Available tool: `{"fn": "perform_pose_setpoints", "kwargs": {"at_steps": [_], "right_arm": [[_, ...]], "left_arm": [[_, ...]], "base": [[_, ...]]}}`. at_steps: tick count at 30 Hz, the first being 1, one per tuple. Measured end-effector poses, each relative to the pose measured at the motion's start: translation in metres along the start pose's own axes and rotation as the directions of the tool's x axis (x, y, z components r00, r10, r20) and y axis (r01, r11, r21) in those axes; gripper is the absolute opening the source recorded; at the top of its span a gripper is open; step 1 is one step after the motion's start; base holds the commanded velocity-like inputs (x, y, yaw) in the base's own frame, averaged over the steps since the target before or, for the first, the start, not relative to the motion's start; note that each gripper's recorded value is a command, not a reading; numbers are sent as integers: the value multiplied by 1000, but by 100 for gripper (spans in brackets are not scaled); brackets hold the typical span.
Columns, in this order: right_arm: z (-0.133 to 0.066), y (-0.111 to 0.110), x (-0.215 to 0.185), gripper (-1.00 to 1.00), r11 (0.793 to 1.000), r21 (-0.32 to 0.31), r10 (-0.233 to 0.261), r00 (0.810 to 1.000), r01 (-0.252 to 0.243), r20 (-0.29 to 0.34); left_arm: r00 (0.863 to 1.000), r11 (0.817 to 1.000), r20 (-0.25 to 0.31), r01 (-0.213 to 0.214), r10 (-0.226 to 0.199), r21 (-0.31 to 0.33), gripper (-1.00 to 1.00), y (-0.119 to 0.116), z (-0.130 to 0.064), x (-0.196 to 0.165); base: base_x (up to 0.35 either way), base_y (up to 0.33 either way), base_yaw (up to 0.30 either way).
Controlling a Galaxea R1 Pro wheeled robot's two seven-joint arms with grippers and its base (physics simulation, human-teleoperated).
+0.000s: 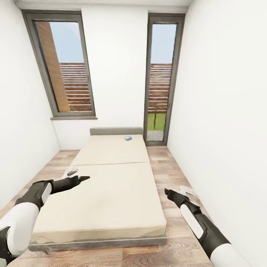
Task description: Put all the toys in the child's room - the three board games (two on the bed and one on the table), the two jigsaw puzzles on the table, and the tennis ball on the table - inside the toy box on the table in the child's room.
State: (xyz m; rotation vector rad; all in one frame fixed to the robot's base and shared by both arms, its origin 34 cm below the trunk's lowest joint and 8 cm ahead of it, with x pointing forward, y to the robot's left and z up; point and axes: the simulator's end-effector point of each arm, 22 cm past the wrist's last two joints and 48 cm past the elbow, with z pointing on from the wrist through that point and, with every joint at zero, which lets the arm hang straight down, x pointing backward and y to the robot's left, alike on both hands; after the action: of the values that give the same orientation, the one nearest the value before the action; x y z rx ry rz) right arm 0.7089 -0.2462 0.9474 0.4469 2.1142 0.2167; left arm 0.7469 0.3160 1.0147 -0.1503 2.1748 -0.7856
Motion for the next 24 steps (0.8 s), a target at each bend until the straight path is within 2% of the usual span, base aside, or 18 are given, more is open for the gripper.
{"fn": "perform_pose_setpoints", "kwargs": {"at_steps": [9, 19, 24], "right_arm": [[0, 0, 0, 100, 1000, 0, 0, 1000, 0, 0], [0, 0, 0, 100, 1000, 0, -1, 1000, 1, 1], [0, 0, 0, 100, 1000, 0, -1, 1000, 1, 1]], "left_arm": [[1000, 1000, -2, 0, 0, 5, 100, -3, 2, 1], [1000, 1000, -3, 0, 0, 5, 100, -3, 3, 2], [1000, 1000, -3, 1, -1, 6, 100, -3, 3, 2]], "base": [[131, -248, 286], [28, -83, 289], [2, -190, 289]]}}
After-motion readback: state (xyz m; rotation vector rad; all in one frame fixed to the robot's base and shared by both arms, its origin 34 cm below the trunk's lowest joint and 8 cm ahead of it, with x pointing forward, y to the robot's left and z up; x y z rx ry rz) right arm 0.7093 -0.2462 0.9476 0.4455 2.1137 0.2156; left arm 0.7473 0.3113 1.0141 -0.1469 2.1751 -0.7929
